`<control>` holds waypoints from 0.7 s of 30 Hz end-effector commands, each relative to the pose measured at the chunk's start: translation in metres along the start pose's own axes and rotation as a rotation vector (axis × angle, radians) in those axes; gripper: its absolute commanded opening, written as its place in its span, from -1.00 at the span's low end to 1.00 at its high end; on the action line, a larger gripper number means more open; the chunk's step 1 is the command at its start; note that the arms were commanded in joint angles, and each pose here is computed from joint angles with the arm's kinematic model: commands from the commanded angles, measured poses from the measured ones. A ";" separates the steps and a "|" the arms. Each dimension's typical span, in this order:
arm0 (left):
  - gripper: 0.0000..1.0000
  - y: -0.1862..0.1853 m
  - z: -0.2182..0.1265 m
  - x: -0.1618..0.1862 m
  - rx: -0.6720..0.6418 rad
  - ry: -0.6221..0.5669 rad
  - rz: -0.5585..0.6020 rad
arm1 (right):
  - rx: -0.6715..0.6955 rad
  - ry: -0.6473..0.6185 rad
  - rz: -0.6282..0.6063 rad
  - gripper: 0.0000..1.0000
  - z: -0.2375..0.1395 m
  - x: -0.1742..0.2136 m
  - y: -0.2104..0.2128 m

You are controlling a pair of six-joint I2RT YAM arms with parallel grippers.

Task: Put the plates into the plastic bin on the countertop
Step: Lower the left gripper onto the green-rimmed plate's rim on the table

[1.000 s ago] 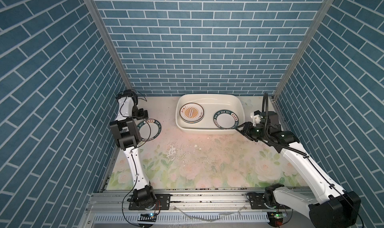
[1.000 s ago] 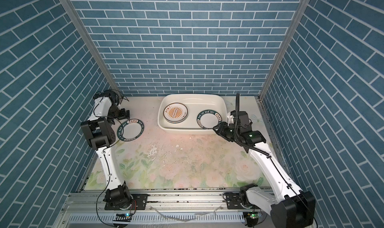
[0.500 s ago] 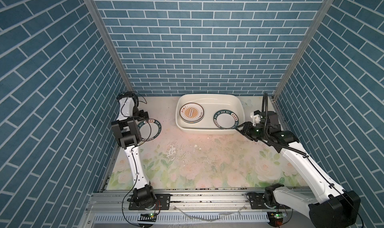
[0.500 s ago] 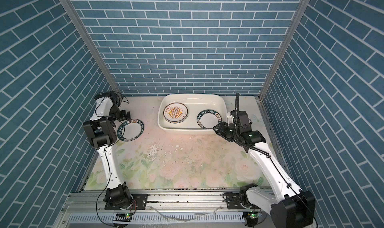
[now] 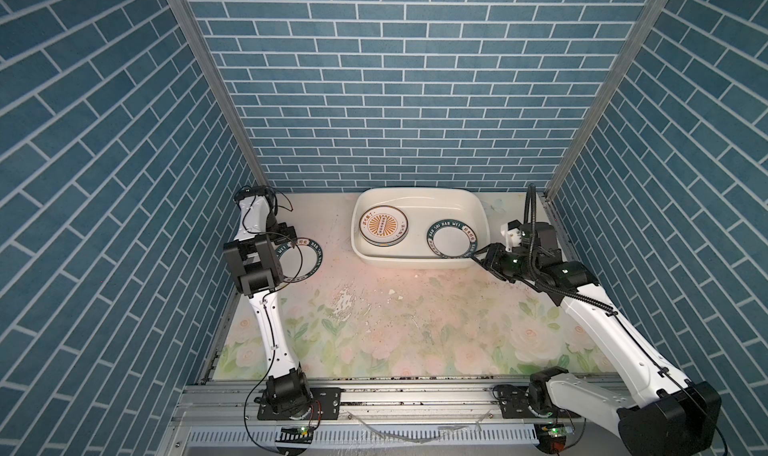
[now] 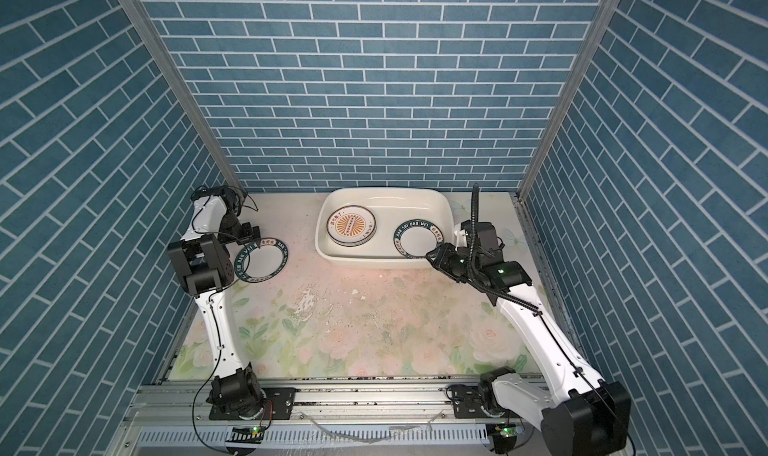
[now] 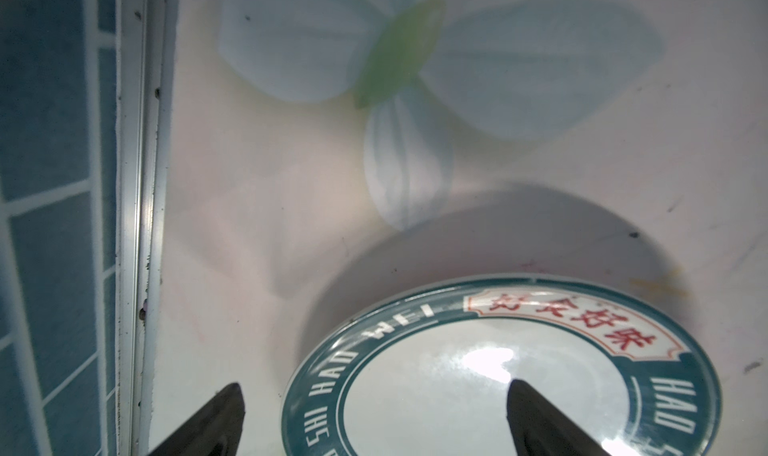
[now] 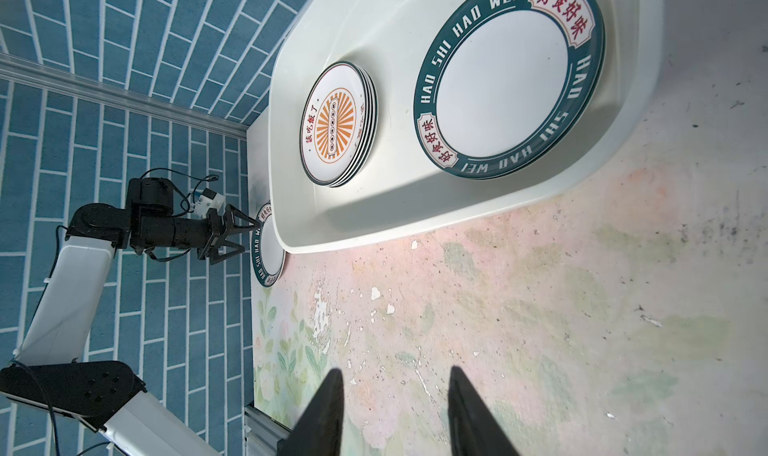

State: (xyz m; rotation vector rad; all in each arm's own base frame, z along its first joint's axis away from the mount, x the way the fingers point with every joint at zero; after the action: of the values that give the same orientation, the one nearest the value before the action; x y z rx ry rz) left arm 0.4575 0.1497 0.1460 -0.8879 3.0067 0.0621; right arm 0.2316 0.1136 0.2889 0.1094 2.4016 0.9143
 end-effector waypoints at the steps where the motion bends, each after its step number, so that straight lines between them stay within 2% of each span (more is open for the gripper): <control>1: 0.99 0.001 0.008 0.002 0.013 0.048 -0.014 | 0.001 -0.020 0.008 -0.16 -0.004 0.002 0.001; 12: 0.99 0.000 0.023 0.004 0.019 0.102 -0.003 | 0.004 -0.031 0.008 -0.16 -0.010 0.007 0.000; 21: 0.98 -0.009 0.028 0.013 0.046 0.144 0.053 | 0.002 -0.040 0.007 -0.17 -0.012 0.008 0.000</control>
State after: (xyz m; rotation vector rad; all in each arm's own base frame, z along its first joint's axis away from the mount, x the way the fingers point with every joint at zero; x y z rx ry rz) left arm 0.4572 0.1432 0.1246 -0.8691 3.0847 -0.0360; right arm 0.2230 0.1097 0.2938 0.1143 2.3690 0.9099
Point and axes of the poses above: each gripper's point midway between its finger pads, its own z axis out along the fingers, its own y axis along the line the jaws close on, x = y × z, the point moved 10 cm from there along -z, back along the fingers, and after that the axes turned 8 degrees about -z, right-handed, at the moved point
